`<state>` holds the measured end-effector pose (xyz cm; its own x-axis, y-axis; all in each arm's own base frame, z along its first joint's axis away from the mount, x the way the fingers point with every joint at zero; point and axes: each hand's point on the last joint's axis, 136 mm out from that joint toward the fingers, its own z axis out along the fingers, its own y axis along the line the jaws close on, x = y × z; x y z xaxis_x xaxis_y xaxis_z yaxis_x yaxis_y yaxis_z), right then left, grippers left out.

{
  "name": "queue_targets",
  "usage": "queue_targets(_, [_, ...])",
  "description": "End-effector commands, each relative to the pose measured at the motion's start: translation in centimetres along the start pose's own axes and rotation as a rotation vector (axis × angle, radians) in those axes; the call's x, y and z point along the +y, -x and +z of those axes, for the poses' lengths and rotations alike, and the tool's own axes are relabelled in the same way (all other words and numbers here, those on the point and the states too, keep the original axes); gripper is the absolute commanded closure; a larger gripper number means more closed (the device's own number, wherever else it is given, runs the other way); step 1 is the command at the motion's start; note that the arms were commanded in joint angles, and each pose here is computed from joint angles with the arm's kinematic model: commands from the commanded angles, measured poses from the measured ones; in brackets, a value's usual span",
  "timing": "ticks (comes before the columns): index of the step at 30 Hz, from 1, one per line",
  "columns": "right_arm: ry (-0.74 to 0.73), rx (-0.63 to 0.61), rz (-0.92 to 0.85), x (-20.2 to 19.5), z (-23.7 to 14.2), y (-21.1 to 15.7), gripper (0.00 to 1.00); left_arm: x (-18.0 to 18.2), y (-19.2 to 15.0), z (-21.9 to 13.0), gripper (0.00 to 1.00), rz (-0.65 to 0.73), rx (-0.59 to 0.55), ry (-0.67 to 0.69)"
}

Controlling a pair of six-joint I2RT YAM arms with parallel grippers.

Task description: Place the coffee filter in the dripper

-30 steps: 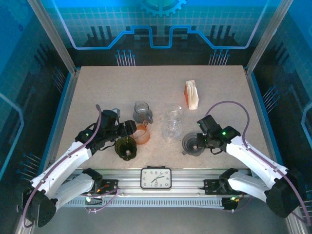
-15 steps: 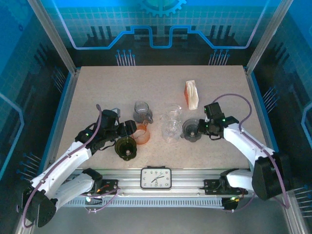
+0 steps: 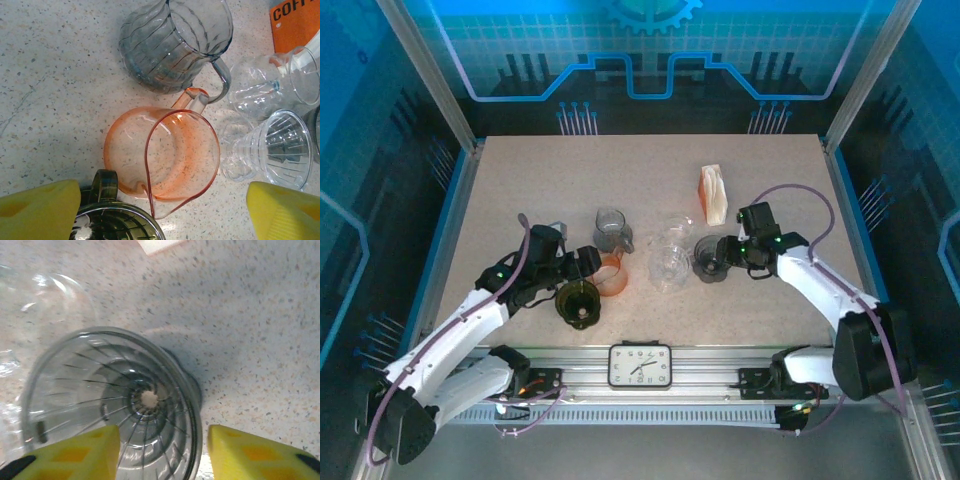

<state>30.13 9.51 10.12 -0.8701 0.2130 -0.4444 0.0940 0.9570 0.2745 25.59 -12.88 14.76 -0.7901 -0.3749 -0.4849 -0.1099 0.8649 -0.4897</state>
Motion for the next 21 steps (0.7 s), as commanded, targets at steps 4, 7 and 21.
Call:
queue_targets(4, [0.138, -0.091, -0.097, 4.6, -3.0, 1.7, 0.39, -0.8, 1.1, 0.0, 0.06, 0.005, -0.032, -0.012])
queue_targets(7, [0.191, -0.079, -0.184, 8.2, -3.3, 1.6, 0.36, -0.8, 1.3, 0.4, 0.06, 0.005, -0.027, -0.001])
queue_targets(21, [0.349, 0.053, -0.492, 22.9, -0.5, -5.3, 0.37, -0.3, 1.8, -1.9, 0.04, -0.014, -0.080, 0.008])
